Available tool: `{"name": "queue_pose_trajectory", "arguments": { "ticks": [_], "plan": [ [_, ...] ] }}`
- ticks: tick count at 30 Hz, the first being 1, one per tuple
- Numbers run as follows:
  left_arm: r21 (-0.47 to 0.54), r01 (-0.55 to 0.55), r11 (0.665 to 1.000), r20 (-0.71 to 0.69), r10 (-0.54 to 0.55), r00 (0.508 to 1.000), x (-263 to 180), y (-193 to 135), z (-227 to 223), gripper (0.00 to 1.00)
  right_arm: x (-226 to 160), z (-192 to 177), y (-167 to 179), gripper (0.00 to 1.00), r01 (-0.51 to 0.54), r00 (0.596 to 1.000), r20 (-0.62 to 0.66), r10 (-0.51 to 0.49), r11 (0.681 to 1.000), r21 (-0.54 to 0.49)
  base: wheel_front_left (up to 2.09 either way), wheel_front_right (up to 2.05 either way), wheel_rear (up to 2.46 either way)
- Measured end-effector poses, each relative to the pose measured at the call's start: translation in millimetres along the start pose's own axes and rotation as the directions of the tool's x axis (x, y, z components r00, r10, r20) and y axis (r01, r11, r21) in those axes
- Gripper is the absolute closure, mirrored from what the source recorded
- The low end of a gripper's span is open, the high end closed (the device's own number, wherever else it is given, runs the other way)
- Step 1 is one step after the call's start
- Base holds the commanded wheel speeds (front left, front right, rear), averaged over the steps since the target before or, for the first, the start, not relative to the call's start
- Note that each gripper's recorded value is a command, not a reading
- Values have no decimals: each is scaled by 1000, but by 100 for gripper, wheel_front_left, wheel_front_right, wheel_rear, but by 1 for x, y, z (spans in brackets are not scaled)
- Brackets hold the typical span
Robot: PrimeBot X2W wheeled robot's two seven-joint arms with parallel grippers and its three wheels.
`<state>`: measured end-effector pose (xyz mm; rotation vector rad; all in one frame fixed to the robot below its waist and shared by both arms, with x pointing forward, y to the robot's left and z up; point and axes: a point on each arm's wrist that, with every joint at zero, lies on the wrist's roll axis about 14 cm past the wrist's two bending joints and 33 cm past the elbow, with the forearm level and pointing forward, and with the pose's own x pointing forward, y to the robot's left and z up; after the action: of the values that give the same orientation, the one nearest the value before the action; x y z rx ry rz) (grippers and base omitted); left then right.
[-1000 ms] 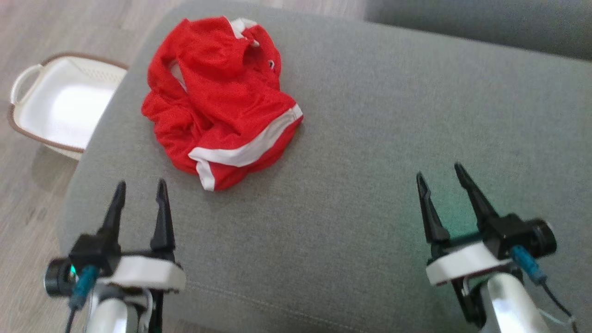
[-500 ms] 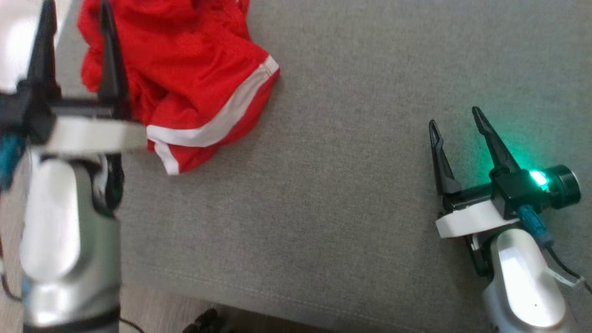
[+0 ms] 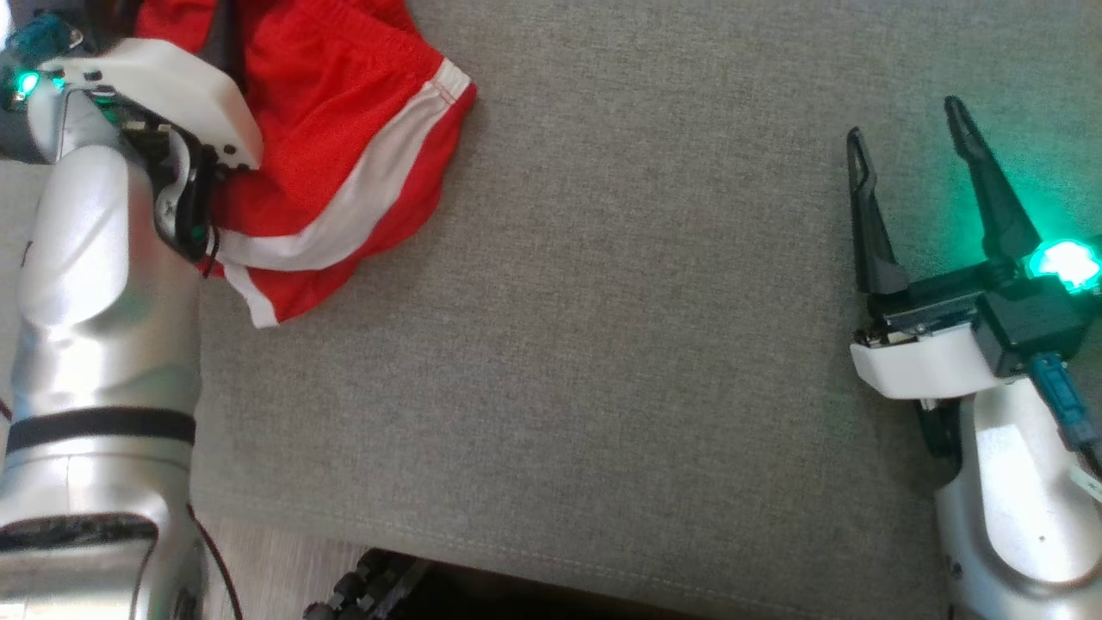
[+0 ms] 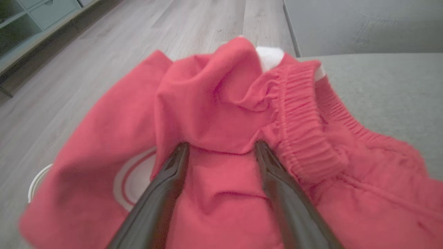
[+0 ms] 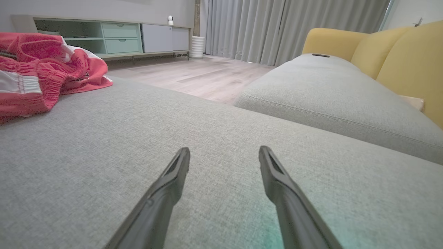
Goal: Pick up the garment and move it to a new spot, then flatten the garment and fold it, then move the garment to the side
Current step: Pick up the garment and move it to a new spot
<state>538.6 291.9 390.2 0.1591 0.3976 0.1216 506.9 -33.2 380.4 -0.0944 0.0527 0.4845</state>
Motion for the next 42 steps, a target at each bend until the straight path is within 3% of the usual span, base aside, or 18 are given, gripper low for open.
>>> {"name": "queue_pose_trajectory", "arguments": {
  "ticks": [4, 5, 6, 12, 17, 21, 28, 36, 42],
  "plan": [
    [-11, 5, 1000, -58, -6, 998, 6, -4, -17, 0, 2, 3, -7, 0, 16, 1000, 15, -16, 1000, -10, 0, 0, 0],
    [-9, 8, 1000, -53, -8, 999, 7, -5, -17, 9, 2, 5, -10, 0, 22, 1000, 21, -22, 1000, -16, 0, 0, 0],
    [-7, 8, 1000, -45, -8, 999, 7, -5, -17, 100, 3, 7, -12, 0, 29, 999, 25, -28, 999, -21, 0, 0, 0],
    [16, 4, 1000, 52, -5, 999, 3, -5, 2, 100, -1, 14, -19, 0, 46, 999, 28, -45, 998, -36, 0, 0, 0],
    [27, -25, 999, 196, 19, 980, -6, 6, 52, 100, -11, 25, -22, 0, 59, 998, 27, -58, 997, -49, 0, 0, 0],
    [34, -32, 999, 359, 18, 933, -29, 11, 106, 100, -25, 42, -22, 0, 73, 997, 42, -71, 996, -46, 0, 0, 0],
    [65, 3, 998, 540, -38, 841, -85, 6, 163, 100, -55, 80, -28, 0, 119, 988, 98, -115, 992, -30, 0, 0, 0],
    [126, 163, 979, 689, -205, 695, -140, -53, 244, 100, -100, 113, -40, 0, 194, 969, 152, -193, 981, 11, 0, 0, 0],
    [199, 338, 920, 731, -369, 573, -173, -125, 284, 100, -140, 125, -61, 0, 290, 941, 174, -290, 957, 25, 0, 0, 0]
  ]
}}
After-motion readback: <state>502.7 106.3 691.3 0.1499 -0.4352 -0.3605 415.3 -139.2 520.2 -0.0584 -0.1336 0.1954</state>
